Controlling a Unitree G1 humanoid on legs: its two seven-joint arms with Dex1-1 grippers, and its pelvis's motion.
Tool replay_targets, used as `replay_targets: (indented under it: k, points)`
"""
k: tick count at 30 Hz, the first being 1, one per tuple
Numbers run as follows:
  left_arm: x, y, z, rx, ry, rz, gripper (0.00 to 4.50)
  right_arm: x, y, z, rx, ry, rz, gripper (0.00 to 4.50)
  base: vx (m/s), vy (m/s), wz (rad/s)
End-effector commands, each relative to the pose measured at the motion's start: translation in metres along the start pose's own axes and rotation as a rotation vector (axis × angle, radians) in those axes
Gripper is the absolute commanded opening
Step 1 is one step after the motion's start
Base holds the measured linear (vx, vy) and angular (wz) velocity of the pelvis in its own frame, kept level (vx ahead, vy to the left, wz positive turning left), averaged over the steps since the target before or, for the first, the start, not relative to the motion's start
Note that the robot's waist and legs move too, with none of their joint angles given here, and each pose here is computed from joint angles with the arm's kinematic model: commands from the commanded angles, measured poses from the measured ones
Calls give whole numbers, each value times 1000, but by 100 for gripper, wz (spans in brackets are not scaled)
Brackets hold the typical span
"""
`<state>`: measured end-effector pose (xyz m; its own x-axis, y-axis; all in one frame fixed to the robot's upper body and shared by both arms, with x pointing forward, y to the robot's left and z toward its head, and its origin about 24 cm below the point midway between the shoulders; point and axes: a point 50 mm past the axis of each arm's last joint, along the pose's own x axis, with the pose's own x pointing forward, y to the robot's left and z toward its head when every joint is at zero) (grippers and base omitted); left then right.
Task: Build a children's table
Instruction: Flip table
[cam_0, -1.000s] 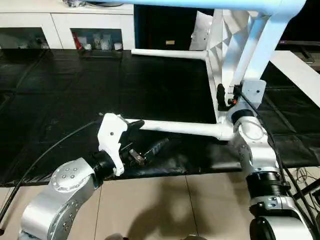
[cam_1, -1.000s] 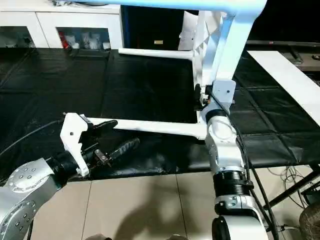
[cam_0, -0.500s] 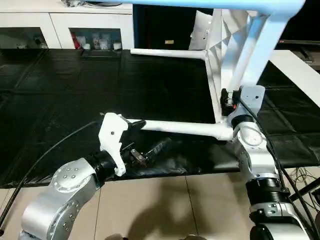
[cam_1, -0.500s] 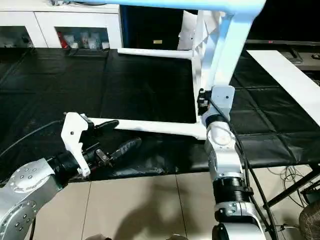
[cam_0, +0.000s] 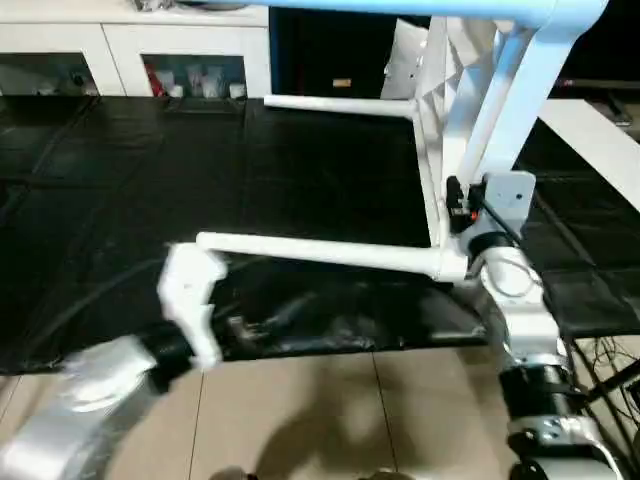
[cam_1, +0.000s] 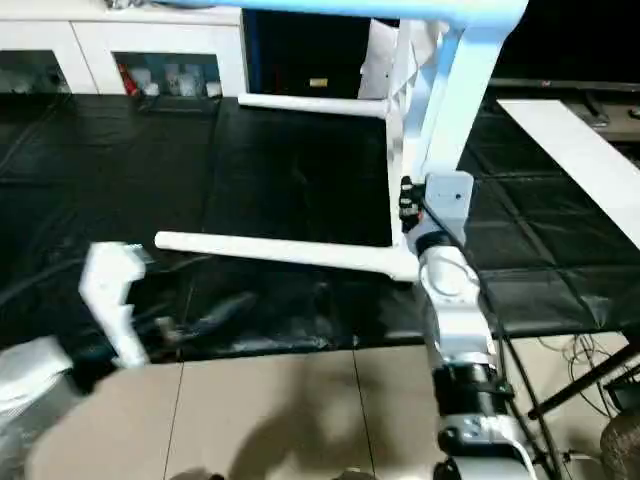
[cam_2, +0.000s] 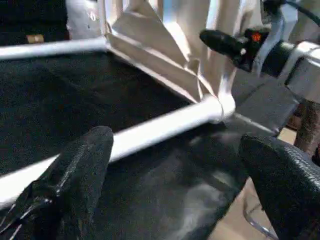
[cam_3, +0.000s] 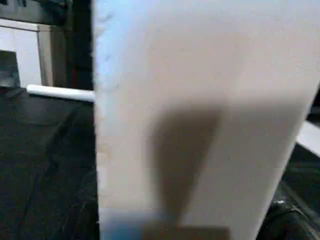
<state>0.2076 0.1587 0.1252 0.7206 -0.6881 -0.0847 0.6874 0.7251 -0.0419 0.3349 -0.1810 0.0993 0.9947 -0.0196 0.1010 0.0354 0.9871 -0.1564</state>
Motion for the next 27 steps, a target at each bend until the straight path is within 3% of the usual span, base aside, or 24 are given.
replay_targets:
  k: [1,4,7,8,12,14,16,18,21,22,23,25,27]
  points:
    - [0,-3,13,50,-33,-35,450,3,1,39,-205,-168,109,193,0,0,0]
    - [1,-5,23,89,-35,-60,450,4,-8,57,-343,-216,159,193,0,0,0]
    - [3,-4,29,111,-45,-67,450,7,-15,66,-412,-226,180,193,0,0,0]
    - [5,1,45,159,-85,-58,450,12,-29,82,-506,-221,193,193,0,0,0]
    - [8,6,63,223,-143,-26,450,15,-37,91,-579,-203,202,193,0,0,0]
    - [10,9,89,255,-258,6,450,19,-42,97,-629,-190,208,193,0,0,0]
    - [9,10,98,296,-289,8,450,21,-43,102,-651,-197,208,194,0,0,0]
    - [7,11,119,408,-354,27,450,26,-49,111,-700,-188,204,194,0,0,0]
    - [5,11,131,492,-398,52,450,30,-54,117,-735,-172,203,194,0,0,0]
    - [4,14,144,590,-454,115,450,34,-59,124,-764,-156,207,195,0,0,0]
    - [4,14,144,590,-454,115,450,34,-59,124,-764,-156,207,195,0,0,0]
    - [1,26,158,751,-460,289,450,39,-66,137,-806,-140,210,195,0,0,0]
    - [1,38,159,821,-404,399,450,42,-68,144,-828,-137,221,195,0,0,0]
